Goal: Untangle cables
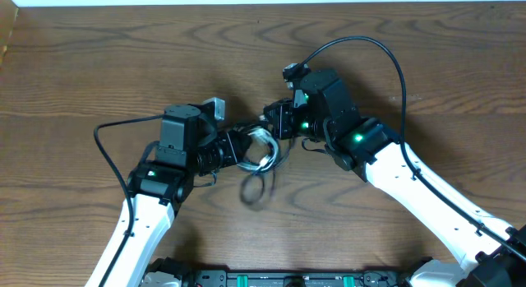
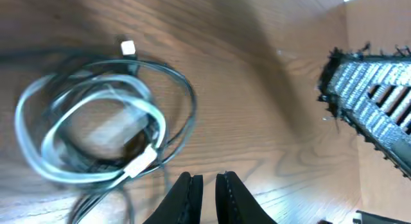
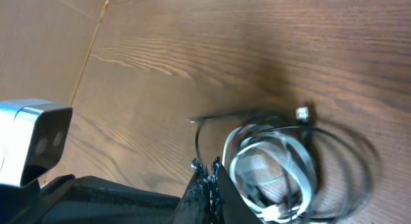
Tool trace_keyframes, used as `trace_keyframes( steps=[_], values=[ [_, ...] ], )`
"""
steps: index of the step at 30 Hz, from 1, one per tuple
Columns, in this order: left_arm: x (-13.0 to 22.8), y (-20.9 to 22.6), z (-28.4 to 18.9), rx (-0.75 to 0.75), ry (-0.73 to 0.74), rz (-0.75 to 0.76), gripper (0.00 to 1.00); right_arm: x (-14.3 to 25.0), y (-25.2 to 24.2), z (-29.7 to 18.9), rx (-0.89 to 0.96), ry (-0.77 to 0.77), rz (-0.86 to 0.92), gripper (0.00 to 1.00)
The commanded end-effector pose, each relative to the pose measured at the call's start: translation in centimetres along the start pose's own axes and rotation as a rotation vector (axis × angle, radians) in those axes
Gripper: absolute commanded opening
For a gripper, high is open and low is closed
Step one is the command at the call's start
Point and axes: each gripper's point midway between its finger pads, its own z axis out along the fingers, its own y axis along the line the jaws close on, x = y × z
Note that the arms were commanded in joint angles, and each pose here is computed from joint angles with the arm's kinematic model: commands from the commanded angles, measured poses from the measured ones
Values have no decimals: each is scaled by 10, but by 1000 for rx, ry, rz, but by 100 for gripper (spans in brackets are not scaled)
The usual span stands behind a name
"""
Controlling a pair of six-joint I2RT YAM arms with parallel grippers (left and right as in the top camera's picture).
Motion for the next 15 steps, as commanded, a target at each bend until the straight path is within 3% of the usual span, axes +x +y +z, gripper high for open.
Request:
trace_keyframes(
  steps=[1, 3, 5, 7, 8, 9, 12, 15],
  values=[
    [3, -5, 2, 19, 15, 23, 17, -2, 1, -1, -5, -2, 8, 1],
    [3, -3, 2, 7, 10, 26, 16, -2, -1, -1, 8, -4, -5, 1],
    [-6, 13, 1, -82, -41, 28, 16, 1, -18, -2, 96, -6, -12, 8],
    [-13, 24, 0, -145, -86, -8, 16, 10, -41, -5, 208, 19, 4, 18],
    [-15, 28, -1, -165, -103, -59, 17, 17, -52, -7, 263, 40, 11, 29],
    [-15, 28, 0, -166, -101, -77, 24, 19, -55, -8, 276, 48, 13, 31],
    [-5, 34, 7, -186, -63, -133, 26, 27, -65, -12, 329, 74, 19, 46],
    [17, 45, 22, -242, 16, -345, 41, 33, -83, -20, 427, 88, 19, 58]
  ],
)
